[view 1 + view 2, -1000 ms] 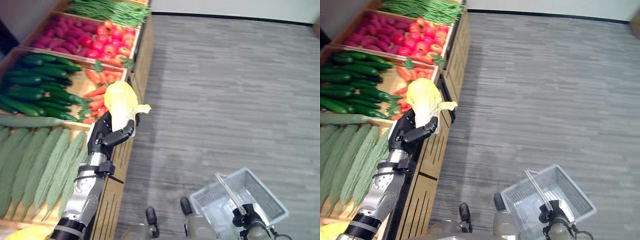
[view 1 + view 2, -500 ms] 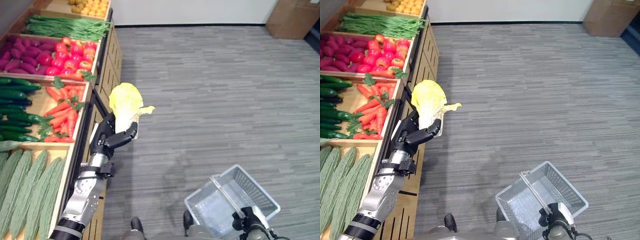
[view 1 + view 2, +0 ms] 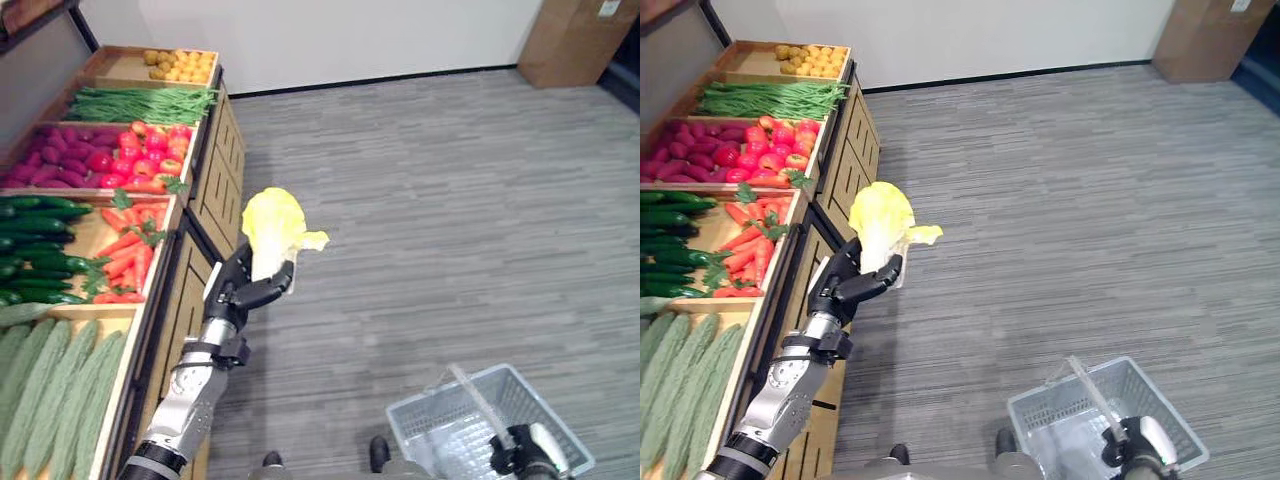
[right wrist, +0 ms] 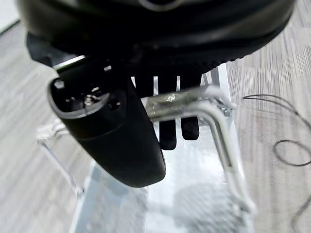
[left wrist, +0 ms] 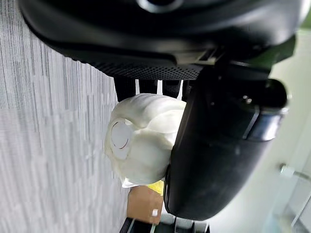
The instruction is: Get the vegetables into the basket
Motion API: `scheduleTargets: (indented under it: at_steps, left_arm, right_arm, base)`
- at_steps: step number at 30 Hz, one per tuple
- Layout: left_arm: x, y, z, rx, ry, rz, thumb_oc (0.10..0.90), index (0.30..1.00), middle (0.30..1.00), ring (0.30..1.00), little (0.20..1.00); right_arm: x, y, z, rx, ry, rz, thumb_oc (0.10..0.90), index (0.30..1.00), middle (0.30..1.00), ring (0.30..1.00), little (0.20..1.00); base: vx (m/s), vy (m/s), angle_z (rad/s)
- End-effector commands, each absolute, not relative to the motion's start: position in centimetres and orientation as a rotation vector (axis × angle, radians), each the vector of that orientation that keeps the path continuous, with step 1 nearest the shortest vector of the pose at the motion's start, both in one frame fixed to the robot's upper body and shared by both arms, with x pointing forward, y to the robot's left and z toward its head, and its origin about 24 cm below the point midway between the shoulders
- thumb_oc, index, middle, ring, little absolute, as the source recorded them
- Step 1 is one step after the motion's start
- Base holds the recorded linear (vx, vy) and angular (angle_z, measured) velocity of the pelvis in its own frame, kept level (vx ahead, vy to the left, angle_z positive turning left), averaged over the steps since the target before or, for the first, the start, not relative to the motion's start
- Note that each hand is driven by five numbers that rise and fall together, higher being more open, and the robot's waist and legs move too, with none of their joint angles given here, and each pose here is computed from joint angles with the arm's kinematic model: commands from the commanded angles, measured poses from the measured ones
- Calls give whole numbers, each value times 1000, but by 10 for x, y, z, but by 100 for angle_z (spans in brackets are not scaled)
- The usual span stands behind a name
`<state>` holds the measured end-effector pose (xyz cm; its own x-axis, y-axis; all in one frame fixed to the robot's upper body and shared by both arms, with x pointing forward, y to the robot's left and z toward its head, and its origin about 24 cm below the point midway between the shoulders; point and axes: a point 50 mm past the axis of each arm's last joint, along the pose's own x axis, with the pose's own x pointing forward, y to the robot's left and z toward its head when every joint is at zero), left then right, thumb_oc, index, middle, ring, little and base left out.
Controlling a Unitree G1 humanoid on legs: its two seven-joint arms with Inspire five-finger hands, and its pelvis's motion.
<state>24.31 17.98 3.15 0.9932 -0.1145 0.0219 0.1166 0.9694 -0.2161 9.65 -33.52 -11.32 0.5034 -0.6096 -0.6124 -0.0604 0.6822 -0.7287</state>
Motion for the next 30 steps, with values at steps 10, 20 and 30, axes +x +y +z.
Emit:
scheduleTargets:
  at_steps: [10, 20, 30]
  left_arm:
    - [255, 172, 94, -20, -297, -305, 400, 300, 300, 300, 300]
    - [256, 146, 119, 498, -461, -584, 400, 300, 300, 300, 300]
    - [255, 119, 127, 774, -594, -770, 400, 300, 300, 300, 300]
  right_arm:
    - [226, -329, -29, -809, 399, -409, 400, 300, 300, 300, 300]
    - [293, -275, 61, -869, -112, -186, 400, 300, 300, 300, 300]
    - [317, -241, 103, -822, -307, -106, 400, 300, 300, 300, 300]
  base:
    - [20, 87, -20]
    - [-3, 9, 0]
    - [-1, -1, 1]
